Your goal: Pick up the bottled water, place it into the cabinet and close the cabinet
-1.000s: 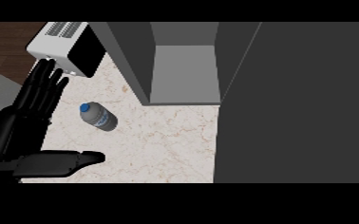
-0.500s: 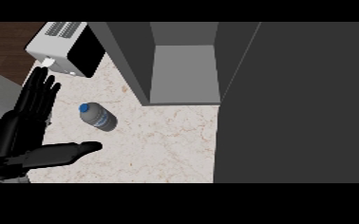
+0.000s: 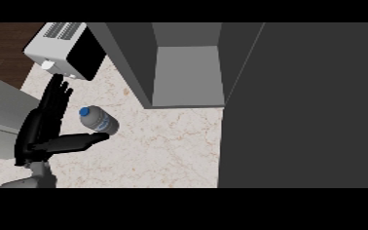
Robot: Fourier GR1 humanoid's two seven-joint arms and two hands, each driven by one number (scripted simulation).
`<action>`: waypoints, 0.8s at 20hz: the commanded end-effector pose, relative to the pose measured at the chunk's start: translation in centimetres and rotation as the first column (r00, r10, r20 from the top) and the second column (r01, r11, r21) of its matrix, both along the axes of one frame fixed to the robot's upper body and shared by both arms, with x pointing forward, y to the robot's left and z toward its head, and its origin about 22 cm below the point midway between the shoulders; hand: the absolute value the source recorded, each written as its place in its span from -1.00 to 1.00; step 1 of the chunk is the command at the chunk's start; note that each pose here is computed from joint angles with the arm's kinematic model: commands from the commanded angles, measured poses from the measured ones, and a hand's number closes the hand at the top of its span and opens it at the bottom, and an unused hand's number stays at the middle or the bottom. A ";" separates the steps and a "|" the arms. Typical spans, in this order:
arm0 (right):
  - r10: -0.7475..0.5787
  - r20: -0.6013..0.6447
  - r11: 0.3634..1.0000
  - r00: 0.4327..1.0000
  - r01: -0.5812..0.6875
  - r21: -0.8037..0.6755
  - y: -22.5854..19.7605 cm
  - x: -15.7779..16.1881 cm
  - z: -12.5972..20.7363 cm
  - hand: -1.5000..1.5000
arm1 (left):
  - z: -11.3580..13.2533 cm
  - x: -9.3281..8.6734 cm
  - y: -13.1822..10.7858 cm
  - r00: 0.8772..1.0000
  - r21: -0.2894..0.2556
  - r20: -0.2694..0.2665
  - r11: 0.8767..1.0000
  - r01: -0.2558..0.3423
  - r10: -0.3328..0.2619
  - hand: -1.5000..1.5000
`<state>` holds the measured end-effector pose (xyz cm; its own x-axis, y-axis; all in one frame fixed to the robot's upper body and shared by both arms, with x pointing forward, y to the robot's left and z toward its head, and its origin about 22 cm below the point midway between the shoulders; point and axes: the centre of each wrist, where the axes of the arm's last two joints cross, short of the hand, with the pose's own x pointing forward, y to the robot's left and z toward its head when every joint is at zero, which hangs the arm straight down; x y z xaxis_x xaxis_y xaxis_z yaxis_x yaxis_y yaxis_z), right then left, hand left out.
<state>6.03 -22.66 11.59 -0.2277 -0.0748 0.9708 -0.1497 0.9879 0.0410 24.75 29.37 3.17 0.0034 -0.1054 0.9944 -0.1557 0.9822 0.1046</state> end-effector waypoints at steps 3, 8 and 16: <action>0.017 0.062 1.000 0.998 -0.017 -0.002 -0.1 -1.1 2.9 -1.00 | -5.3 1.4 1.4 0.999 -0.021 -0.021 0.999 -0.031 0.030 -1.00; 0.000 0.054 1.000 0.999 0.001 -0.016 -0.5 -2.1 3.0 -1.00 | -8.9 -0.1 2.6 0.998 -0.013 -0.031 0.998 -0.060 0.059 -1.00; 0.004 0.041 1.000 0.999 -0.004 0.018 0.4 -2.7 2.8 -1.00 | -13.7 0.0 2.9 0.998 -0.077 -0.033 0.996 -0.049 0.046 -1.00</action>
<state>4.18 -22.71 10.91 -0.2223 -0.0794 0.9717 -0.1624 0.9858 0.0434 24.81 32.26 -8.53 0.0374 -0.0671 0.9970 -0.2147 0.9739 0.0736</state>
